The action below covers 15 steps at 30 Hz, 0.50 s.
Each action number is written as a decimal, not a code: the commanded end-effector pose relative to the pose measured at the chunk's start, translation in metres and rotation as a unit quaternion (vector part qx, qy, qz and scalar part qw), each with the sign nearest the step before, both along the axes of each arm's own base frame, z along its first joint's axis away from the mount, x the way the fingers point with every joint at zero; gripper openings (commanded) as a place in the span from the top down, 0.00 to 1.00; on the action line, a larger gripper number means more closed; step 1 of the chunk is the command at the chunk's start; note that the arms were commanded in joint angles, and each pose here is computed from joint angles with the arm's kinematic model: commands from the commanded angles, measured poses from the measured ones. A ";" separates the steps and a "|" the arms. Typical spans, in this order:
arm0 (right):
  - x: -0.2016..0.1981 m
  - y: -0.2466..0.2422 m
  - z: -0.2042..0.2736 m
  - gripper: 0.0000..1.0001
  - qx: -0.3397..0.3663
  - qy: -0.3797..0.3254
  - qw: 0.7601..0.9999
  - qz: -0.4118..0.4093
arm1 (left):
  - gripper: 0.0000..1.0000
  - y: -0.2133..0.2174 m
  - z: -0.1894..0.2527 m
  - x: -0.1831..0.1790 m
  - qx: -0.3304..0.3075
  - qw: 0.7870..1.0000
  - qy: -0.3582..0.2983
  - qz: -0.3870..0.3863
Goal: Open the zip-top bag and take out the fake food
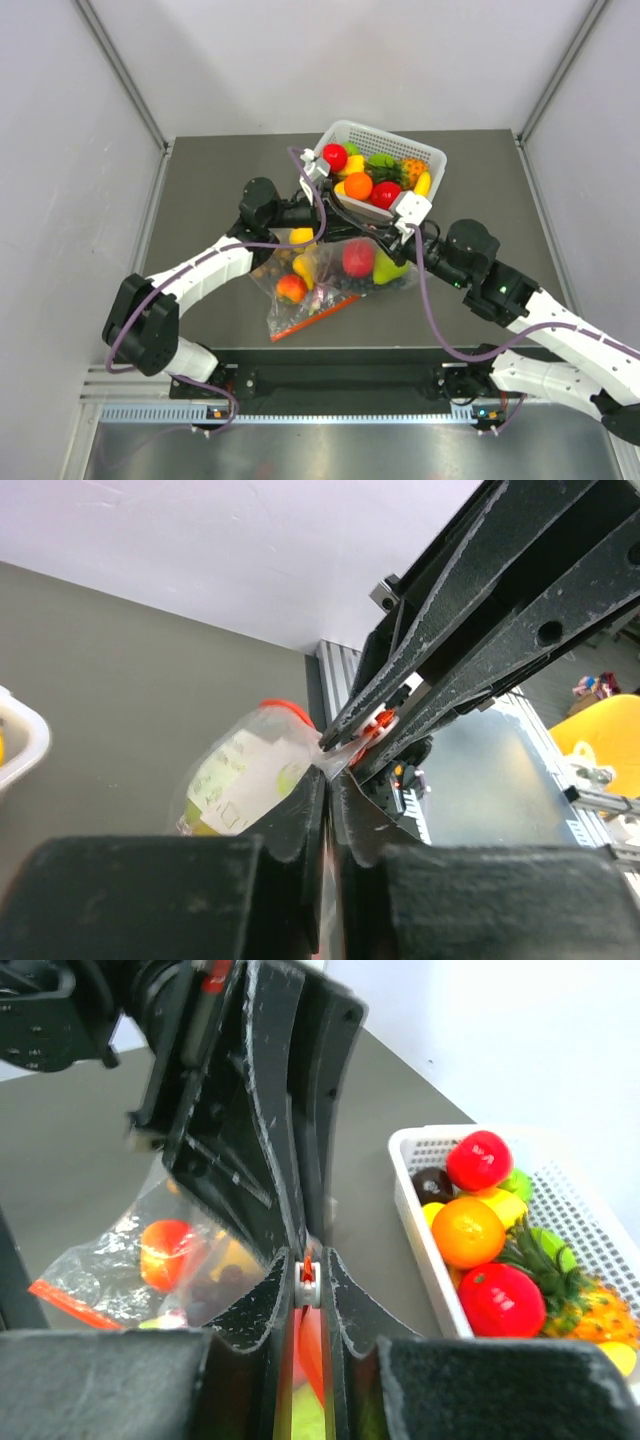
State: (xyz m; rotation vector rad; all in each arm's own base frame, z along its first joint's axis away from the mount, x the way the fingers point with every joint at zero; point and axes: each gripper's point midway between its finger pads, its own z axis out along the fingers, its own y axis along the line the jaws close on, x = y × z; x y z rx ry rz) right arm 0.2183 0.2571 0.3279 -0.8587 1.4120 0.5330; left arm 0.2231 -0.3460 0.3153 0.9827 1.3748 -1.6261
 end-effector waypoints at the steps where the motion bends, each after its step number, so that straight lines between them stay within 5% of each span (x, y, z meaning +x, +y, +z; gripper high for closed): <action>1: -0.004 -0.005 0.010 1.00 0.000 0.003 1.000 -0.003 | 0.77 0.018 0.059 -0.004 -0.058 0.993 -0.098 0.005; 2: -0.006 0.000 0.016 1.00 0.000 0.002 1.000 0.010 | 0.66 0.018 0.059 -0.005 -0.057 0.993 -0.101 0.002; 5: -0.007 0.004 0.022 1.00 -0.008 0.006 1.000 0.022 | 0.57 0.019 0.058 -0.010 -0.051 0.993 -0.107 -0.014; 15: -0.007 0.014 0.033 1.00 -0.025 0.019 0.998 0.047 | 0.53 0.020 0.056 -0.018 -0.036 0.991 -0.117 -0.047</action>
